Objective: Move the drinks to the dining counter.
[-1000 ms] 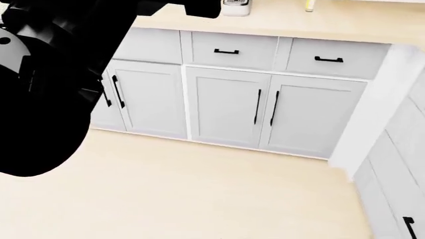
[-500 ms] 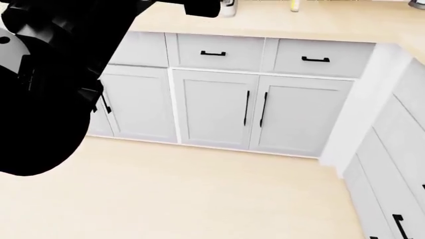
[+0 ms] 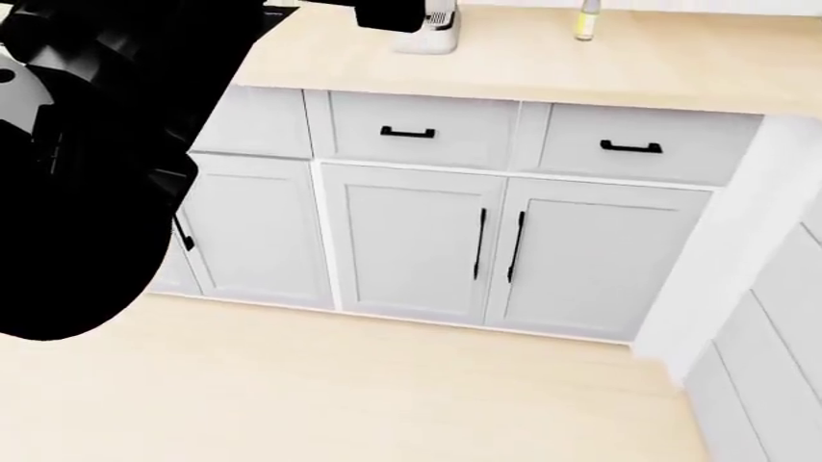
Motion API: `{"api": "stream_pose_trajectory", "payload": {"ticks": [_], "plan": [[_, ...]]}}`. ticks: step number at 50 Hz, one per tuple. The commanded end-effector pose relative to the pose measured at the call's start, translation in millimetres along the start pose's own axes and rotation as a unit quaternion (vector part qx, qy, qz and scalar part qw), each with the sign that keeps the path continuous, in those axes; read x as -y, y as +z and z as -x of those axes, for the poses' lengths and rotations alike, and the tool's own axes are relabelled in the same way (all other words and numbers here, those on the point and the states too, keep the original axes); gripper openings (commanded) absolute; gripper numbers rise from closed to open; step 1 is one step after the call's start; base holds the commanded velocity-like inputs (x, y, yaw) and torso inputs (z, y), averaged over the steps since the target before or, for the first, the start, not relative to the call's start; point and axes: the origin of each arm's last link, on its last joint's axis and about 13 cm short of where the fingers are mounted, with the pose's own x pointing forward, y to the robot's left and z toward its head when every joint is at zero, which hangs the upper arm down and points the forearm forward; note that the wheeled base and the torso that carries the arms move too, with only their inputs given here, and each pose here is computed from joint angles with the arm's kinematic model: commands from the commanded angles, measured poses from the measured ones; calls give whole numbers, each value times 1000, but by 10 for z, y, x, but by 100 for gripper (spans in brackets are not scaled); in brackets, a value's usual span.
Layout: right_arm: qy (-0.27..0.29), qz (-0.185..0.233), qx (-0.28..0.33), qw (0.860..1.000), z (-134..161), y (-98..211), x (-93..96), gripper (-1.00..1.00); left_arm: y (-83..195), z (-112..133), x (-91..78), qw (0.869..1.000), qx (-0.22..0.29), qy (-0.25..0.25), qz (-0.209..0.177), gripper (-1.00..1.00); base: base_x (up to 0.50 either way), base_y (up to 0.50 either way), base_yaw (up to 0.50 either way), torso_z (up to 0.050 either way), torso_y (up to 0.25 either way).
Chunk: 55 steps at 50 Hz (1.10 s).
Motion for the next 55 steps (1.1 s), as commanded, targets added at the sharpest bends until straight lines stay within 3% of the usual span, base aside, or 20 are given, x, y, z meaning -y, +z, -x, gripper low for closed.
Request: {"api": "stream_pose_trajectory", "payload": {"ticks": [1, 34, 55], "plan": [[10, -15, -11, 1000, 2, -19, -16, 100, -5, 1, 3, 1000, -1, -1, 0, 100, 510, -183, 0, 0, 10], [22, -37, 1, 999, 9, 8, -17, 100, 4, -4, -3, 1000, 0, 0, 0, 100, 184, -458, 0, 0, 1], [26, -28, 5, 999, 2, 1, -22, 100, -11, -4, 0, 1000, -1, 0, 0, 100, 502, -109, 0, 0, 1]]}}
